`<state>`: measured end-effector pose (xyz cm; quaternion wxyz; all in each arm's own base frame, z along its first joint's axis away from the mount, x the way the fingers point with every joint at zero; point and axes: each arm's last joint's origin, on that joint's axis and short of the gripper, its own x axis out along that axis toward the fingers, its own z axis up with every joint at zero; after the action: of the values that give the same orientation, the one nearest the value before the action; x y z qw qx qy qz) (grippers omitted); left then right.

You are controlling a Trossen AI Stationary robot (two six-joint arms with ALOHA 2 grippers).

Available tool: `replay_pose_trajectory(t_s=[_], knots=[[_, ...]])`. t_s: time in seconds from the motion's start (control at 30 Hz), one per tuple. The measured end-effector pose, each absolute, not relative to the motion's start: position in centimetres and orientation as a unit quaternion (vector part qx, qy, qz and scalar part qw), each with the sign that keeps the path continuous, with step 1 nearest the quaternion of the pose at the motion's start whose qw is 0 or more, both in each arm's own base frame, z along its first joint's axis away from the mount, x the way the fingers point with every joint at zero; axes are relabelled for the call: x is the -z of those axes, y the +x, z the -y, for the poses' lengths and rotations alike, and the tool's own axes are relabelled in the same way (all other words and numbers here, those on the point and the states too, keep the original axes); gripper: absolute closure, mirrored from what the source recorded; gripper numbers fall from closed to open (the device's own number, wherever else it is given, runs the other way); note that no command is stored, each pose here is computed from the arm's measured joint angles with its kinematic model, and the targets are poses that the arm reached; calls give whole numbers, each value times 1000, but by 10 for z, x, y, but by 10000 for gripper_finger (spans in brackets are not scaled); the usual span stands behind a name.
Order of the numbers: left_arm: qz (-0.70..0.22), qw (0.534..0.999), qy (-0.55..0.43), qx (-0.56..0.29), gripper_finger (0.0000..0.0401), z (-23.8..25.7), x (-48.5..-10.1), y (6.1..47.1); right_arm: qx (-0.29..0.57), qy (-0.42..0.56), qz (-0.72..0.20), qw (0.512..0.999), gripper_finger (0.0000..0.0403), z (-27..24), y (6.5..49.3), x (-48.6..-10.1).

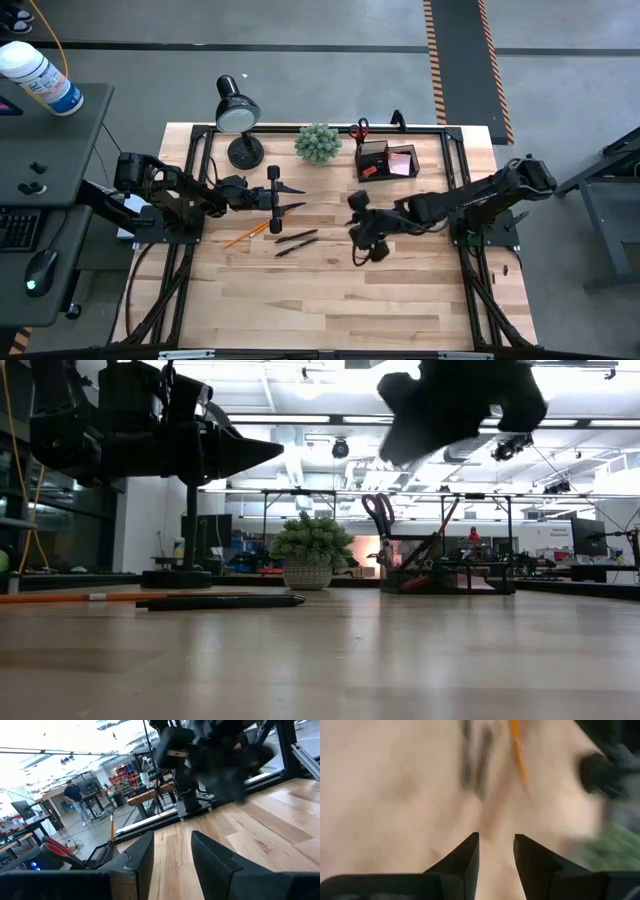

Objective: Pick and place office supplies into organizer
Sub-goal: Put the top black pen into the black desk organizer

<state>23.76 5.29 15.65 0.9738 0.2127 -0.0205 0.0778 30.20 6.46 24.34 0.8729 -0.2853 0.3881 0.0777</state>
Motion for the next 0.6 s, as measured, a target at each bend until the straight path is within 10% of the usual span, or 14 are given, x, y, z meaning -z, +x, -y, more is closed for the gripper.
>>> replay_pose_trajectory(t_s=[0.4,0.6], knots=[[21,974,211,-76,284,-53,-156,238,-211,-166,-163,949,291,-30,301,-197],[22,974,214,-70,284,-52,-156,238,-143,-140,-71,977,291,-3,274,-173]])
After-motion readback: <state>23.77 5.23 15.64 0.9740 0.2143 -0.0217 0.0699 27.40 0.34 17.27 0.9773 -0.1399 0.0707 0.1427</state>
